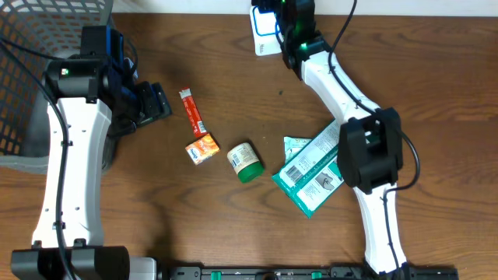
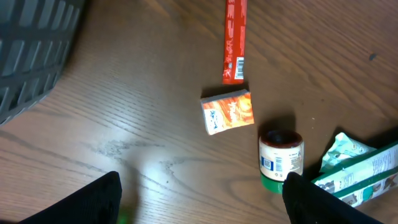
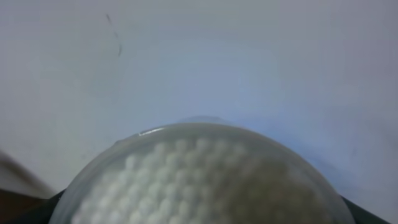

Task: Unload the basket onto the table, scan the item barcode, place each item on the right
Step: 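Lift the cotton swab tub up to the scanner with the right gripper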

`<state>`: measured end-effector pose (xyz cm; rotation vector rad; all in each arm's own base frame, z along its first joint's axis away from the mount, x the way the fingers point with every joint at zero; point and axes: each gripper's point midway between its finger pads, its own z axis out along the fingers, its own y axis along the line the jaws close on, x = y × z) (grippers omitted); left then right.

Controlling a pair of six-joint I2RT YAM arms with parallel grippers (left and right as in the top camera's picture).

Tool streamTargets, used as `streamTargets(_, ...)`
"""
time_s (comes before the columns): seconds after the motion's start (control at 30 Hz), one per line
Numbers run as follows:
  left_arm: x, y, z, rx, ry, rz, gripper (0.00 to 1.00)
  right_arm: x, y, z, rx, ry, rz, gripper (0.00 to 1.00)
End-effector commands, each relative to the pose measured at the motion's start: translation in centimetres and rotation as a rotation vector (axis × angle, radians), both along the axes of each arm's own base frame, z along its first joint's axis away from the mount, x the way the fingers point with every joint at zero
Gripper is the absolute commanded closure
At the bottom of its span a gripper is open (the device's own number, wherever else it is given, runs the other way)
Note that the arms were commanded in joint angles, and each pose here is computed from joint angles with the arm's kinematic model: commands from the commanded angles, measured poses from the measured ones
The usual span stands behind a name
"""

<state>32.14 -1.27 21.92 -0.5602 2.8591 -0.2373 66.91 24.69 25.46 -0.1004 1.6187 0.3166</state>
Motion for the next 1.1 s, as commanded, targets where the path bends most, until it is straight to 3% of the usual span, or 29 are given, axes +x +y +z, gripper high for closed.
streamTargets(0.0, -0.1, 0.1, 0.8, 0.009, -0.026, -0.008, 0.16, 0.7, -0.3, -1.9, -0.006, -0.004, -0.016, 0.99)
streamTargets(0.43, -0.1, 0.1, 0.8, 0.009, -0.026, -0.008, 0.16, 2.0, -1.3, -5.4, -0.013, 0.009, -0.014, 0.99)
streamTargets(1.07, -0.1, 0.1, 0.8, 0.009, -0.026, -0.007, 0.16, 1.6, -0.1, -6.4, -0.280, -0.050, 0.128, 0.99)
